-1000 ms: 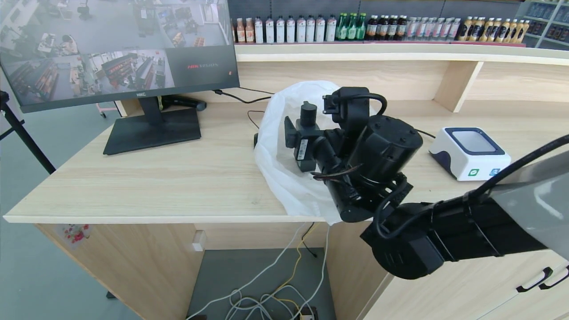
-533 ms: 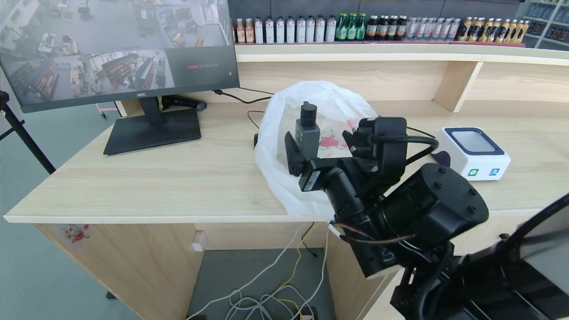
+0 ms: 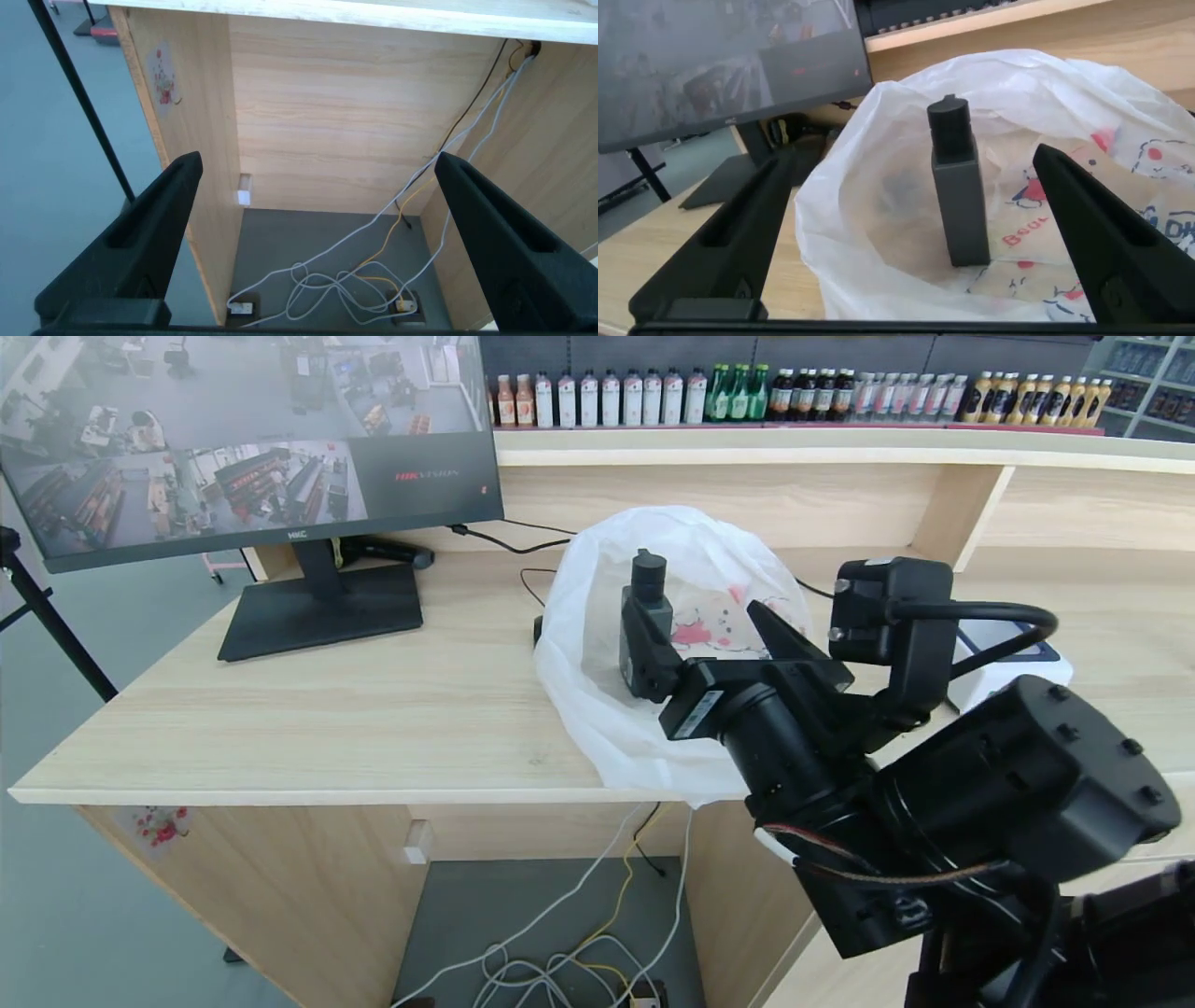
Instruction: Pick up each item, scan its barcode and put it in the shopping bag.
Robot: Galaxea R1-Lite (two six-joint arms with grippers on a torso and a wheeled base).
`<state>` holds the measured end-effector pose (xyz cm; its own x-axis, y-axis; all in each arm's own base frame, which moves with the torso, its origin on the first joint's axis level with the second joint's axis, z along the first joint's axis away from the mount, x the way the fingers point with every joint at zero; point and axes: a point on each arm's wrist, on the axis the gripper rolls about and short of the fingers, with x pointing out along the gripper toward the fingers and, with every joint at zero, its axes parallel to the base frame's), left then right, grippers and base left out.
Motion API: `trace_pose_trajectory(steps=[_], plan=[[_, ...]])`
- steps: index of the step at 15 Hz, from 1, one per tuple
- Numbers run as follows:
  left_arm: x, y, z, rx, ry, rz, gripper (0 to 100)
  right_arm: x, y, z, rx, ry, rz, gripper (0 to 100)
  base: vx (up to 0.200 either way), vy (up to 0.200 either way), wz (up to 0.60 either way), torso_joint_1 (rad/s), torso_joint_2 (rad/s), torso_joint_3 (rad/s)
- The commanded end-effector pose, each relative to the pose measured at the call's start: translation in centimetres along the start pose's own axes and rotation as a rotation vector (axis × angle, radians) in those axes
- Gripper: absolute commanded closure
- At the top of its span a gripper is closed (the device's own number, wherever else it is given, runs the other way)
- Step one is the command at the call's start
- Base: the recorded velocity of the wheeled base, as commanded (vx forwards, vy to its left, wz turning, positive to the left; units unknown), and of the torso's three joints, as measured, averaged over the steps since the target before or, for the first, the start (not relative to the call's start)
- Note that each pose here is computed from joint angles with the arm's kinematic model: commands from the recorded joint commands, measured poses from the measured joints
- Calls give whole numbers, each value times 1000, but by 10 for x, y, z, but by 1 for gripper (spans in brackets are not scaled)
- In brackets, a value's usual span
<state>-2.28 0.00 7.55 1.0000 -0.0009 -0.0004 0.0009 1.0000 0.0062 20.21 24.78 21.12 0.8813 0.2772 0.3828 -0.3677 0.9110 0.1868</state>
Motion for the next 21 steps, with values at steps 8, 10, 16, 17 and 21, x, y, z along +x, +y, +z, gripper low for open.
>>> trace_pose_trajectory(steps=[8,10,16,17,21], plan=[[0,0,0,0,0,-1,0,-38,-6,33,45,-5,59,0,0,0,0,0,0,0],[0,0,0,-2,0,-1,0,-35,-4,36,51,-18,66,0,0,0,0,0,0,0],[0,0,0,-2,0,-1,0,-15,0,42,-7,-94,166,0,-100,0,0,0,2,0],[0,0,0,-2,0,-1,0,-14,-3,43,-11,-98,156,0,0,0,0,0,0,0],[0,0,0,0,0,-1,0,-28,-24,38,-20,-43,97,0,0,0,0,0,0,0]])
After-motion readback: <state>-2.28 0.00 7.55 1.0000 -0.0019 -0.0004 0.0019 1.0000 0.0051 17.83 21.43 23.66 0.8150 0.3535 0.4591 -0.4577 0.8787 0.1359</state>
